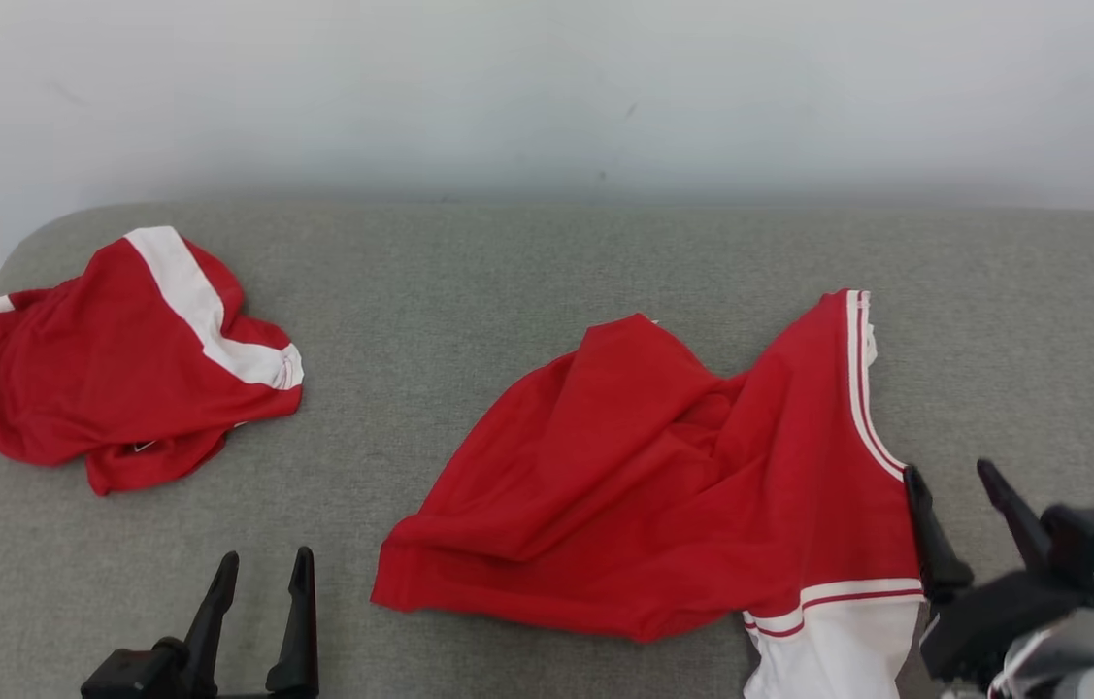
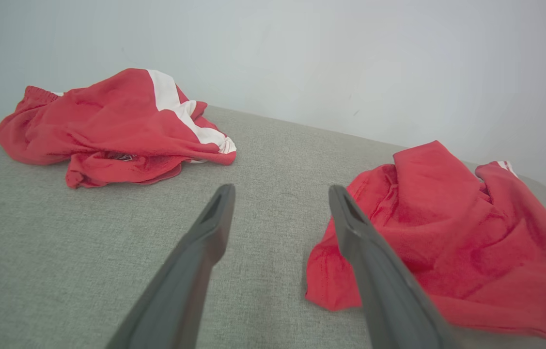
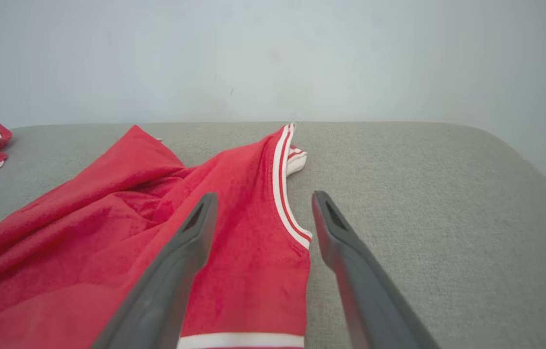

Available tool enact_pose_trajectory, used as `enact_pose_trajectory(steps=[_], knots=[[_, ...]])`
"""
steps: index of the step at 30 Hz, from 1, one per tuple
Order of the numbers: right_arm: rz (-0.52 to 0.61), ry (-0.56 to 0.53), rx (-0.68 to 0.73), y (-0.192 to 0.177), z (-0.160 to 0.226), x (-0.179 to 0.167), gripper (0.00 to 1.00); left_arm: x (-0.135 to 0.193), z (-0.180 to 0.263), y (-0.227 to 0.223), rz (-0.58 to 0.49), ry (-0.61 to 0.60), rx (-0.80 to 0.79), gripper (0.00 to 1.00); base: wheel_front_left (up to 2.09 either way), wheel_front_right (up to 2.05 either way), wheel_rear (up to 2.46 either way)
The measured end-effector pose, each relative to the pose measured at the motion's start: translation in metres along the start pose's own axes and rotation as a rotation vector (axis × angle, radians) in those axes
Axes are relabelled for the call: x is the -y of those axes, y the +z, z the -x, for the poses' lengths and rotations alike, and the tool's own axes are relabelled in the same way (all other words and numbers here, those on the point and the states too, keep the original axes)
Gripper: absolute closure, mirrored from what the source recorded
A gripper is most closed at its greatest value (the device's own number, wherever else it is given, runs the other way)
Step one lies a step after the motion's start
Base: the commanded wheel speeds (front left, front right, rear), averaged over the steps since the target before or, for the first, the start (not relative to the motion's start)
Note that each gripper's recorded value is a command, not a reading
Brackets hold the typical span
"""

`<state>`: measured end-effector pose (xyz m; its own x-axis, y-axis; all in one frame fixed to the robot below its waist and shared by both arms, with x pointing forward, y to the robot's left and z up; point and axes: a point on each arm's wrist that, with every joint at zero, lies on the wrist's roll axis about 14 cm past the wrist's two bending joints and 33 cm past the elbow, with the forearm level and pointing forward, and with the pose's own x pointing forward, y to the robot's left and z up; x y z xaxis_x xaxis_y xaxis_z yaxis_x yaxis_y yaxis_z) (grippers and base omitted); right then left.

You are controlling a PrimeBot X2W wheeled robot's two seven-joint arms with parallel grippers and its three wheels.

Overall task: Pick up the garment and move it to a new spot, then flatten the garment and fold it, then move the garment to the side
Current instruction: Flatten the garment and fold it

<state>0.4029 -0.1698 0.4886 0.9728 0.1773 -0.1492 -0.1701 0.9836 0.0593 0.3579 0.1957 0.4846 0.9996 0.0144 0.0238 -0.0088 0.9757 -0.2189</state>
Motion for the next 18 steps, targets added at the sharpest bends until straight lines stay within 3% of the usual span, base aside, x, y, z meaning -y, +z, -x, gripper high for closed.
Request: enact_pose_trajectory(steps=[5, 10, 18], knots=[[0.037, 0.007, -0.042, -0.002, -0.033, 0.005, 0.00, -0.006, -0.001, 0.002, -0.004, 0.018, 0.005, 0.00, 0.00, 0.00, 0.00], [0.045, 0.002, -0.140, -0.027, -0.055, 0.010, 0.00, -0.017, 0.002, -0.001, -0.004, 0.053, -0.005, 0.00, 0.00, 0.00, 0.00], [0.054, -0.040, -0.274, -0.072, -0.064, 0.026, 0.00, -0.027, 0.003, -0.005, -0.006, 0.086, -0.021, 0.00, 0.00, 0.00, 0.00]])
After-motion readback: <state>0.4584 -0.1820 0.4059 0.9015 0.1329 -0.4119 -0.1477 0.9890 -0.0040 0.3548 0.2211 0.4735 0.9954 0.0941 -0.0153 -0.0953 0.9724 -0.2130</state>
